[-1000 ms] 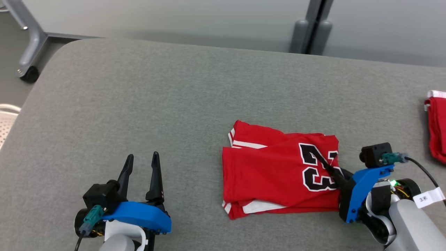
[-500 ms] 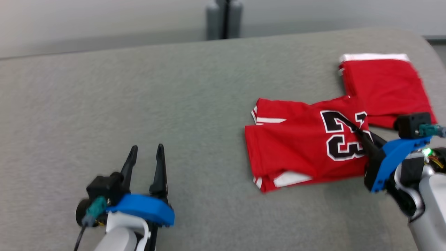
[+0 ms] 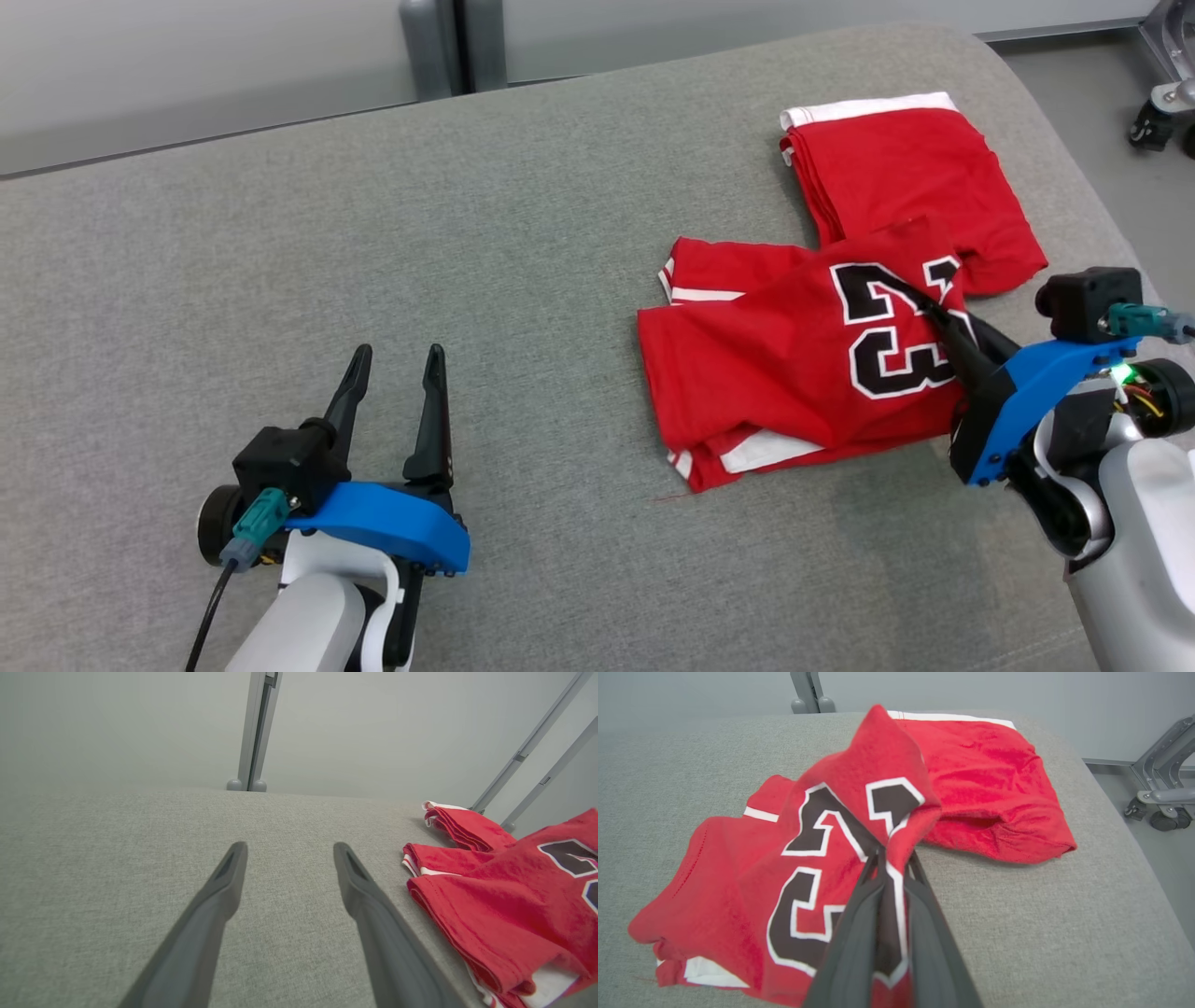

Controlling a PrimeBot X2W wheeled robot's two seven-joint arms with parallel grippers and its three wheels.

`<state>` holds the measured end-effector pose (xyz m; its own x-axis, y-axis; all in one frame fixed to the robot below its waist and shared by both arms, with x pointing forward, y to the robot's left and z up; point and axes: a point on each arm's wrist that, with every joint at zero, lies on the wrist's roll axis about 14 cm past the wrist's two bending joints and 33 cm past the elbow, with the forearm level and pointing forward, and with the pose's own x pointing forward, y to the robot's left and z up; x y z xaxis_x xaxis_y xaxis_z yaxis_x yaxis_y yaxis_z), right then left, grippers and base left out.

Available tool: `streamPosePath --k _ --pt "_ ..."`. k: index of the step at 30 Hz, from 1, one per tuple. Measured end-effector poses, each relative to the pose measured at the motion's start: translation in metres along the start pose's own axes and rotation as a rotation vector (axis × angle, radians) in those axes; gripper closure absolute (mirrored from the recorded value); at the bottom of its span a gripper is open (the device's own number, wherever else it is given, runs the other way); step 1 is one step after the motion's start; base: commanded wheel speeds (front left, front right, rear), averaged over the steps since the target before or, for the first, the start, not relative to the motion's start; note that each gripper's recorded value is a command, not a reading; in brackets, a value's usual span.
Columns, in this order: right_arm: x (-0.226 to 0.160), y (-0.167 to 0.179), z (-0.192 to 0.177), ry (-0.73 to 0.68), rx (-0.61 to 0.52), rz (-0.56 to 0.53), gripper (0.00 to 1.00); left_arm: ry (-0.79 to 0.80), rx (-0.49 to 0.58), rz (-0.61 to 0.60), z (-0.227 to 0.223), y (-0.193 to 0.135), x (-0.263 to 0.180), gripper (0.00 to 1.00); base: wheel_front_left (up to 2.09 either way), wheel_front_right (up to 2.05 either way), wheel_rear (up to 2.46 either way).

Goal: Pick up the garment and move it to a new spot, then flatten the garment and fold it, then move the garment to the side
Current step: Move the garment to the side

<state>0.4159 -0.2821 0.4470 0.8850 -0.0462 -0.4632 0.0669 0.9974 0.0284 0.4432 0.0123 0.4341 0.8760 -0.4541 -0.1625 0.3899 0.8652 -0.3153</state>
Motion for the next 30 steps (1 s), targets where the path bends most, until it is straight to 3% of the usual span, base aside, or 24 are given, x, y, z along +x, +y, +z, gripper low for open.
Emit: streamPosePath --k 9,15,21,30 --pt "0.019 0.021 0.031 -0.070 -0.028 0.052 1.00 -0.032 0.002 0.073 0.011 0.021 -0.015 0.00 0.00 0.00 0.00" --pt "0.030 0.023 0.077 -0.147 -0.085 0.052 1.00 -0.056 -0.013 0.126 0.016 0.032 -0.029 0.00 0.00 0.00 0.00" --pt "0.036 -0.005 0.107 -0.167 -0.158 -0.024 1.00 -0.070 -0.029 0.174 0.016 0.044 -0.041 0.00 0.00 0.00 0.00" --pt "0.049 -0.061 0.117 -0.127 -0.207 -0.172 1.00 -0.044 -0.043 0.227 0.003 0.063 -0.047 0.00 0.00 0.00 0.00"
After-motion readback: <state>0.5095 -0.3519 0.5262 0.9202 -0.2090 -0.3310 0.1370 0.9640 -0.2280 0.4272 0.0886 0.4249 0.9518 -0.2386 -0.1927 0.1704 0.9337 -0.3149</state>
